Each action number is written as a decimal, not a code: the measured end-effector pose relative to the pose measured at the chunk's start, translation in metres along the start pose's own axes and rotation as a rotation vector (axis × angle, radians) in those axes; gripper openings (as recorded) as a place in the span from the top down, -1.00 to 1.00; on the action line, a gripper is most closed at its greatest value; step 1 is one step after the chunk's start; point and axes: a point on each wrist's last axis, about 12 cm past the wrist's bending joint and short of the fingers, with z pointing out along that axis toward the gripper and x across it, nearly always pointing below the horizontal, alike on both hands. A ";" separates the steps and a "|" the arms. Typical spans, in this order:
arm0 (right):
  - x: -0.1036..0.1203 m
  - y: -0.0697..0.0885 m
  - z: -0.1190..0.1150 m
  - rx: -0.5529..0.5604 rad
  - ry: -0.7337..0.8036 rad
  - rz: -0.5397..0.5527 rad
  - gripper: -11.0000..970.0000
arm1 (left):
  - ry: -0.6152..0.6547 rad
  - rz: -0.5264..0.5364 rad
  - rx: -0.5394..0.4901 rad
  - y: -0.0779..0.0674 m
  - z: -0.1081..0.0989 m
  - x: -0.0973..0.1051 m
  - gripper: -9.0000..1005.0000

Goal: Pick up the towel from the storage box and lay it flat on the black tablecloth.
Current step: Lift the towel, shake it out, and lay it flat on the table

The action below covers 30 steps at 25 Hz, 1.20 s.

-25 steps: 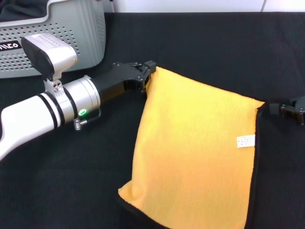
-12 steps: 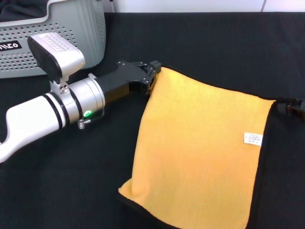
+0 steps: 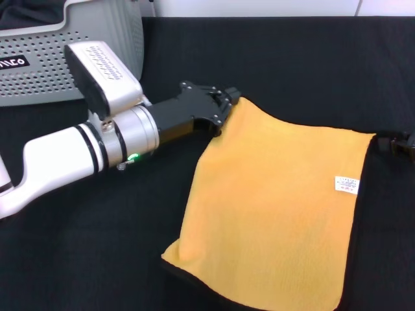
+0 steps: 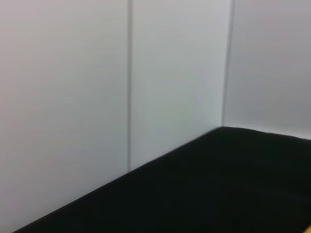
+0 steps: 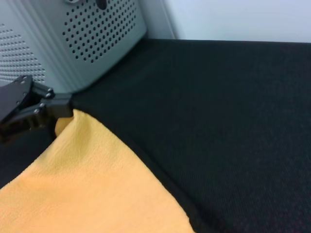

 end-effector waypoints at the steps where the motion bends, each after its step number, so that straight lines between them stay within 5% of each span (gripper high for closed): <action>1: 0.000 0.000 0.000 0.003 -0.001 0.002 0.91 | 0.003 0.017 0.011 -0.001 0.002 -0.001 0.95; 11: 0.008 -0.005 -0.015 0.064 -0.016 0.020 0.90 | -0.086 0.084 0.060 -0.010 0.015 -0.024 0.95; 23: 0.014 -0.007 -0.023 0.104 -0.043 0.037 0.90 | -0.157 0.311 0.062 -0.031 0.021 -0.027 0.95; 30: 0.014 -0.005 -0.021 0.098 -0.038 0.027 0.89 | -0.125 0.425 -0.018 -0.024 0.024 -0.024 0.95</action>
